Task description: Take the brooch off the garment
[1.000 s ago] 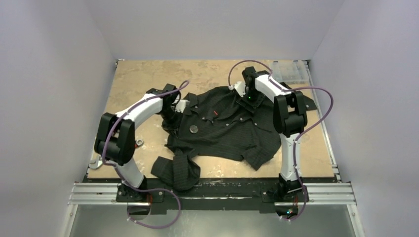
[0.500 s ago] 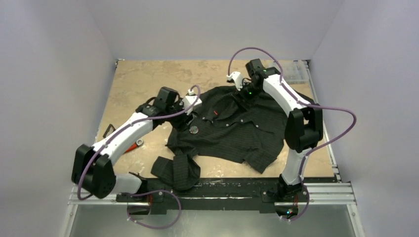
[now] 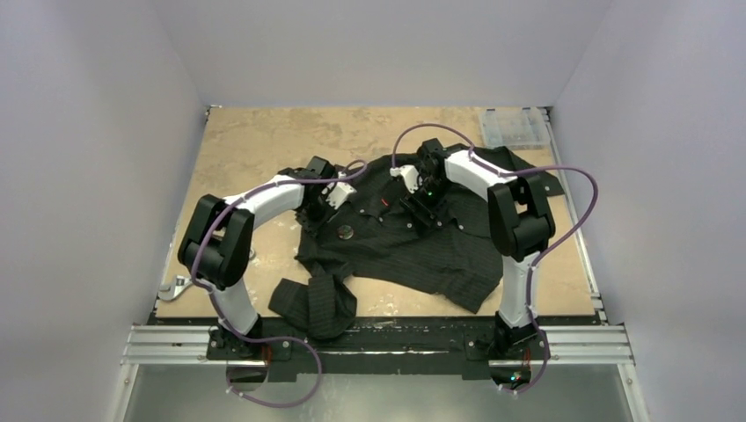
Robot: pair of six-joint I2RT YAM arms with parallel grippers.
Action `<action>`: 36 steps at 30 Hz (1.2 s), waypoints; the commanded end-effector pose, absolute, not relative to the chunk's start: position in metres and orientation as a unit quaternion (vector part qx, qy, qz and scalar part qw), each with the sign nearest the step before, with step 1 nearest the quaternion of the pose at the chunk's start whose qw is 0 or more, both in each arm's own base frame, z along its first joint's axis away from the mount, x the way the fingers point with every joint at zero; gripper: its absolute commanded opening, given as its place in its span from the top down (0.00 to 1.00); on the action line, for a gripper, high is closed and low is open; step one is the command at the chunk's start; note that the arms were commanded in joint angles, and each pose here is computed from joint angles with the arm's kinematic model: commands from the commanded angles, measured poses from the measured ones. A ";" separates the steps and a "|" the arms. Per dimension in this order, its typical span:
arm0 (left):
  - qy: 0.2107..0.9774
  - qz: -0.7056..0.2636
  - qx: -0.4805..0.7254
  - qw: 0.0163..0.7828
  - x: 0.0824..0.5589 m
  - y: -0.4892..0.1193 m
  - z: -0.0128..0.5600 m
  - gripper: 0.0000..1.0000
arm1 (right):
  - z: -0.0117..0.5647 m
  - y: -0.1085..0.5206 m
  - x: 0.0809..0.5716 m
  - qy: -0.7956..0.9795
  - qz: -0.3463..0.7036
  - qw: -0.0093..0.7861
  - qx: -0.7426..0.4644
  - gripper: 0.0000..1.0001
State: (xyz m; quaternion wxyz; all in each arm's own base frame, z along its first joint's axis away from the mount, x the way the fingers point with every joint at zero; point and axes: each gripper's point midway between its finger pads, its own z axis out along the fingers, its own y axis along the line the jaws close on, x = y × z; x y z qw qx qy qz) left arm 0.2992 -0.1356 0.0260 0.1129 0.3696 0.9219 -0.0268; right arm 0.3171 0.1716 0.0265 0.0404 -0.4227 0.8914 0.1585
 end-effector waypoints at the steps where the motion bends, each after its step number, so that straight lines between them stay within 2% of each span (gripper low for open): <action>1: 0.936 -0.033 0.345 0.063 0.258 -0.116 0.032 0.73 | 0.023 0.162 0.322 0.892 0.134 0.045 -0.429 0.34; 3: 0.930 -0.055 0.357 0.066 0.242 -0.119 0.034 0.72 | 0.026 0.159 0.313 0.883 0.139 0.046 -0.447 0.34; 5: 0.915 -0.084 0.377 0.117 0.242 -0.129 0.047 0.68 | 0.033 0.157 0.304 0.872 0.149 0.054 -0.463 0.34; 10: 0.812 -0.124 0.444 0.357 0.286 -0.167 0.124 0.53 | 0.066 0.163 0.290 0.840 0.180 0.079 -0.505 0.37; 12: 0.775 -0.116 0.469 0.409 0.304 -0.177 0.145 0.52 | 0.079 0.172 0.294 0.833 0.197 0.102 -0.507 0.38; 16: 0.731 -0.137 0.536 0.399 0.316 -0.202 0.143 0.57 | 0.104 0.201 0.316 0.835 0.240 0.147 -0.472 0.40; 20: 0.672 -0.101 0.618 0.396 0.308 -0.222 0.118 0.59 | 0.092 0.225 0.305 0.843 0.310 0.095 -0.428 0.45; 24: 0.664 -0.041 0.666 0.339 0.297 -0.225 0.078 0.63 | 0.065 0.224 0.294 0.852 0.312 0.058 -0.417 0.46; 31: 0.632 -0.025 0.727 0.268 0.260 -0.222 0.036 0.58 | 0.038 0.206 0.272 0.860 0.293 0.021 -0.417 0.45; 36: 0.624 0.019 0.741 0.247 0.256 -0.219 0.013 0.58 | 0.031 0.199 0.261 0.863 0.286 0.003 -0.416 0.45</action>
